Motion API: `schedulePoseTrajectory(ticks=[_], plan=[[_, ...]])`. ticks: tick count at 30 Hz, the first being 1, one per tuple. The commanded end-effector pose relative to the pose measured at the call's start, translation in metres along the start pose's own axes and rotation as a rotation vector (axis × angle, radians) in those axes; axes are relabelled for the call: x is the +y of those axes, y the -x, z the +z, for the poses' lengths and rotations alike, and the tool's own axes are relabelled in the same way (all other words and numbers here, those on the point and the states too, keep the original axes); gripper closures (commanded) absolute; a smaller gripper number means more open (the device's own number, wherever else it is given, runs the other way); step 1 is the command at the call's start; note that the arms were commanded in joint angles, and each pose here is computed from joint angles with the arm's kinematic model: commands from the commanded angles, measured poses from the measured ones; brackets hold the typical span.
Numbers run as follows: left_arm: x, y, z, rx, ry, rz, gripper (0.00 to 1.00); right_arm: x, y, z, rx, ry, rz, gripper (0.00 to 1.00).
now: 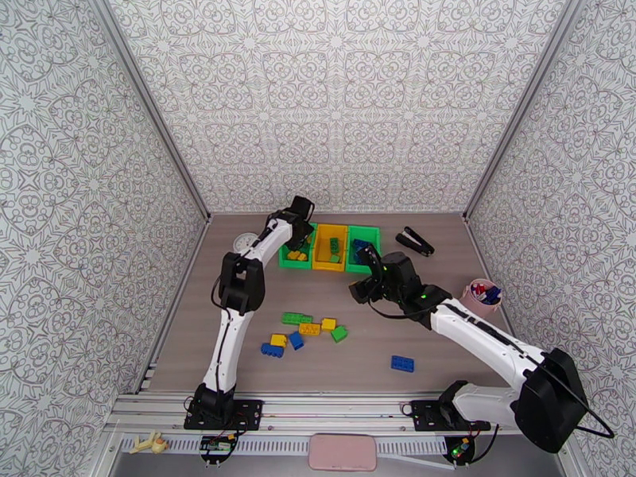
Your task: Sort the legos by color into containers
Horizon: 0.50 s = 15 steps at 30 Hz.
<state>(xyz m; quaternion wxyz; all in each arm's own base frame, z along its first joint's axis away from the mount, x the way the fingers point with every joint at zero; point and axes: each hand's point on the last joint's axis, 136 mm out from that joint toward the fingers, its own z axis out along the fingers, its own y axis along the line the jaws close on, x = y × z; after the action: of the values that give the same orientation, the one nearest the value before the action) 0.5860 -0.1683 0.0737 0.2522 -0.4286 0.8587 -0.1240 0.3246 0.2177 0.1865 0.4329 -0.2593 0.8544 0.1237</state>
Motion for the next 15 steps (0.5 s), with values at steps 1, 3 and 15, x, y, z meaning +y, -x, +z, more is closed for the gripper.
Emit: schedulePoseTrajectory(ticks=[1, 3, 15], plan=[[-0.003, 0.002, 0.008, -0.006, -0.006, -0.016, 0.33, -0.004, -0.005, -0.005, 0.007, -0.013, -0.003, 0.08], [-0.001, 0.003, 0.010, -0.017, 0.003, -0.017, 0.33, -0.005, -0.005, -0.005, 0.006, -0.015, -0.002, 0.09], [0.024, -0.024, 0.025, 0.027, 0.066, -0.260, 0.32, -0.005, -0.005, -0.005, 0.005, -0.017, -0.003, 0.09]])
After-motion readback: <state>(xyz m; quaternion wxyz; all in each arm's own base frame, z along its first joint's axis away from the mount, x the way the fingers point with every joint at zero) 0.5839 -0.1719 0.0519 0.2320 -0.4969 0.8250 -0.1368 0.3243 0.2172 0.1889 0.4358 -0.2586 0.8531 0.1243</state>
